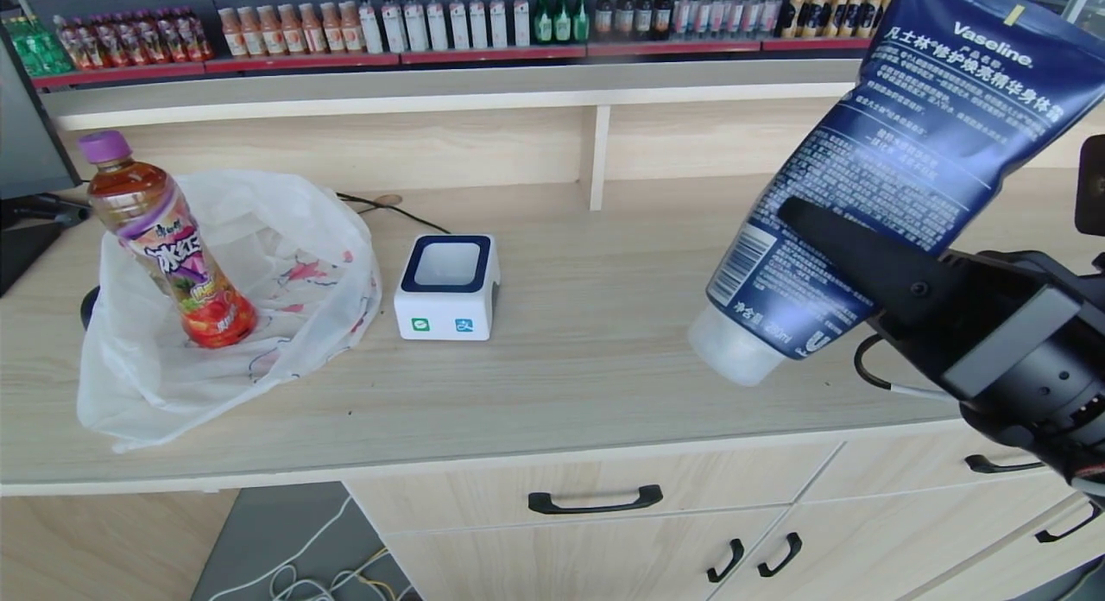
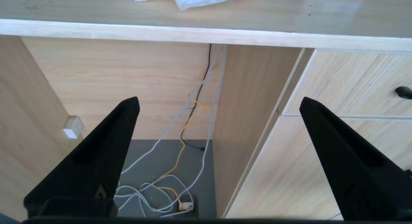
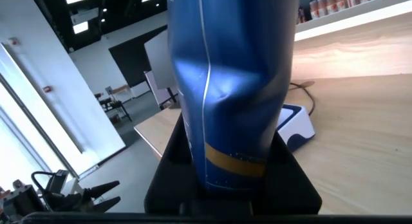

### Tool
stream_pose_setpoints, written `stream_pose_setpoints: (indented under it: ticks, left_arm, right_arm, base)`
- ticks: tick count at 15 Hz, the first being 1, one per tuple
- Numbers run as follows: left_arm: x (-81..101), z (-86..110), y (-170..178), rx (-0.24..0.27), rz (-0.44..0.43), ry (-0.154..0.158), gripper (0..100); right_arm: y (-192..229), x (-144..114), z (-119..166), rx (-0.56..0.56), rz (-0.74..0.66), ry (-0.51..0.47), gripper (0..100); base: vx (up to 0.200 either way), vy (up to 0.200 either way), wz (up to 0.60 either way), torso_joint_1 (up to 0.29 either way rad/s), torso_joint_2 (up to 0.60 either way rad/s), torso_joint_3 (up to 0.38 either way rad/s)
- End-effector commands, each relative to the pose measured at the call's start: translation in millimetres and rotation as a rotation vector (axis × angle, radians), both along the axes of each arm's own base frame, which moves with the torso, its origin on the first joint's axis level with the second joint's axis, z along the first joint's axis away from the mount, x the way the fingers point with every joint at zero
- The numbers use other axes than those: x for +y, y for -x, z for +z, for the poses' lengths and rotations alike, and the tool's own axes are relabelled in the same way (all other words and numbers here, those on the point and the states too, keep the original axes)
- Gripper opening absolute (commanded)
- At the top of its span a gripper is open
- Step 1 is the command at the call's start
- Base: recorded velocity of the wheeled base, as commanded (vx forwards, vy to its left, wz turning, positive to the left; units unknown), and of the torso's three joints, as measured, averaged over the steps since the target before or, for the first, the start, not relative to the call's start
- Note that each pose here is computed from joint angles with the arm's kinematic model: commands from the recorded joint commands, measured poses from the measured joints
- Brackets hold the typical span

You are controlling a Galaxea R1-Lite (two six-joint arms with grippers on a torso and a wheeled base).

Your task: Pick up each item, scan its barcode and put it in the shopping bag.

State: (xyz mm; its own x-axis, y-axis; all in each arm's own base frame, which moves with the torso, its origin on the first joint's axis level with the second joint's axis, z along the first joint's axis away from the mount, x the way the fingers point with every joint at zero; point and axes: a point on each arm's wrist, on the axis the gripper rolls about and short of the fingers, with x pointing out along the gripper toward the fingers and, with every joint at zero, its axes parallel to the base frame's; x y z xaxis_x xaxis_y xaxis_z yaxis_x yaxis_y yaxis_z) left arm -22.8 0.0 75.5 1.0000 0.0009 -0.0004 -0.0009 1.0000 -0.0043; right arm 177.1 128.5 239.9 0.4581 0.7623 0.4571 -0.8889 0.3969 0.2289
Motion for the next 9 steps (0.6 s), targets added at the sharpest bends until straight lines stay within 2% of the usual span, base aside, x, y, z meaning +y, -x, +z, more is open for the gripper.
stream_pose_setpoints:
  ticks: [1, 9]
  left_arm:
    - [0.0, 0.0, 0.0, 0.0, 0.001, 0.0, 100]
    - [0.0, 0.0, -0.1, 0.001, -0.001, 0.0, 100]
  right_arm:
    - [-0.6, 0.5, 0.4, -0.002, 0.0, -0.001, 0]
    - [3.8, -2.4, -4.7, 0.004, 0.005, -0.007, 0]
  base:
    - [0.0, 0.0, 0.0, 0.0, 0.0, 0.0]
    - [0.0, 0.0, 0.0, 0.0, 0.0, 0.0]
